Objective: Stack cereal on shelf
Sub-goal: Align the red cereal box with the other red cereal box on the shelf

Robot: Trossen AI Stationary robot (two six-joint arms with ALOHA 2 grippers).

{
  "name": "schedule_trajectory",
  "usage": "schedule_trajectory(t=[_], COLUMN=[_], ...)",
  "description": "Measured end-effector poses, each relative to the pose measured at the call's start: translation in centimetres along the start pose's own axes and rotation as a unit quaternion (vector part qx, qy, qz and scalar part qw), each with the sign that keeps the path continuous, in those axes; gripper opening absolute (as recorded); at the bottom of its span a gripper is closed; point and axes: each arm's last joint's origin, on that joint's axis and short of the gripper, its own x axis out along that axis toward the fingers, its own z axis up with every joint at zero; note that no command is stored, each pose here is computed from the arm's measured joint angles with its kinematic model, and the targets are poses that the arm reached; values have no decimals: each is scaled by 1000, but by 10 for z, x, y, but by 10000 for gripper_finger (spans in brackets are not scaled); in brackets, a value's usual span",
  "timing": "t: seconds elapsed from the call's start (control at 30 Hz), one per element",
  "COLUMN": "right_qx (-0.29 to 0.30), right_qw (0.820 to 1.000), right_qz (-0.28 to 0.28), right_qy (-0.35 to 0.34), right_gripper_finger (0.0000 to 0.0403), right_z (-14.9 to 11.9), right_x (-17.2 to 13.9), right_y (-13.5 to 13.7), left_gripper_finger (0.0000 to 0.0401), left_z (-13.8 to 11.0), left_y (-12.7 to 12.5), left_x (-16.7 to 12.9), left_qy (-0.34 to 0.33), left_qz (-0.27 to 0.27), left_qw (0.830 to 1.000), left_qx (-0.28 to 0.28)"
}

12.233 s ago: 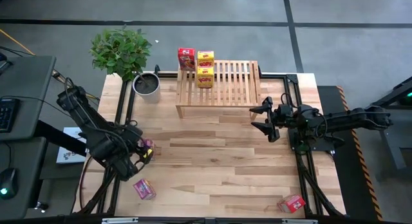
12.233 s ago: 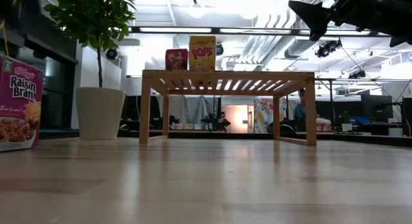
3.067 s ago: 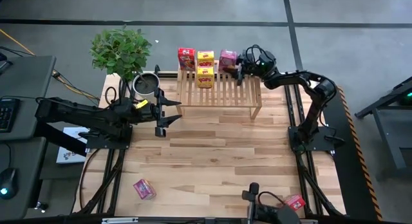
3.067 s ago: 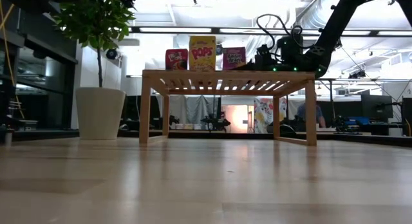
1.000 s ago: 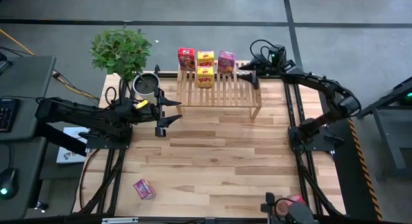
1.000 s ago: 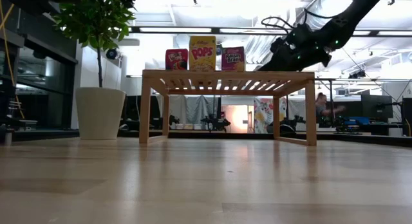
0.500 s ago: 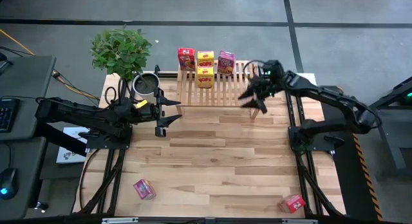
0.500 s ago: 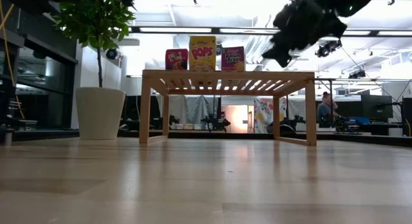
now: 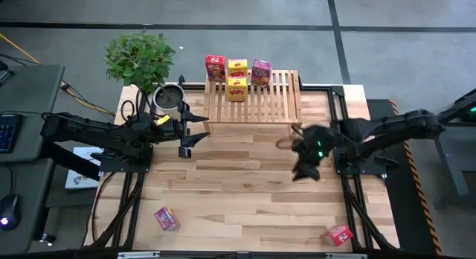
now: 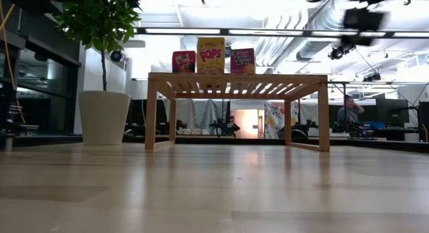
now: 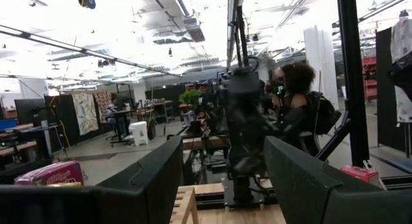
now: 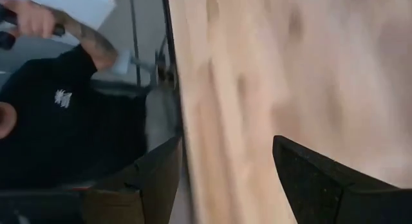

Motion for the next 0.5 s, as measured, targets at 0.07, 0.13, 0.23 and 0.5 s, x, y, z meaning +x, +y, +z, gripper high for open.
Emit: schedule_trajectory(t=[0.07, 0.13, 0.23, 0.5], right_qx=[48, 89, 127, 204], right_qw=[998, 994, 988, 973], right_qz=[-1, -2, -11, -48], right_qy=[35, 60, 82, 102], right_gripper_finger=[236, 236, 236, 236], right_z=[-15, -29, -48, -89], right_x=[6, 12, 18, 23], right_y=[12, 24, 39, 63], left_gripper_finger=[207, 207, 207, 207], left_z=[0, 0, 2, 4], left_y=[0, 0, 0, 1], left_x=[0, 0, 0, 0], left_qy=[0, -2, -12, -19], left_qz=[0, 0, 2, 4], left_qw=[1000, 1000, 1000, 1000], left_qx=[4, 9, 19, 25])
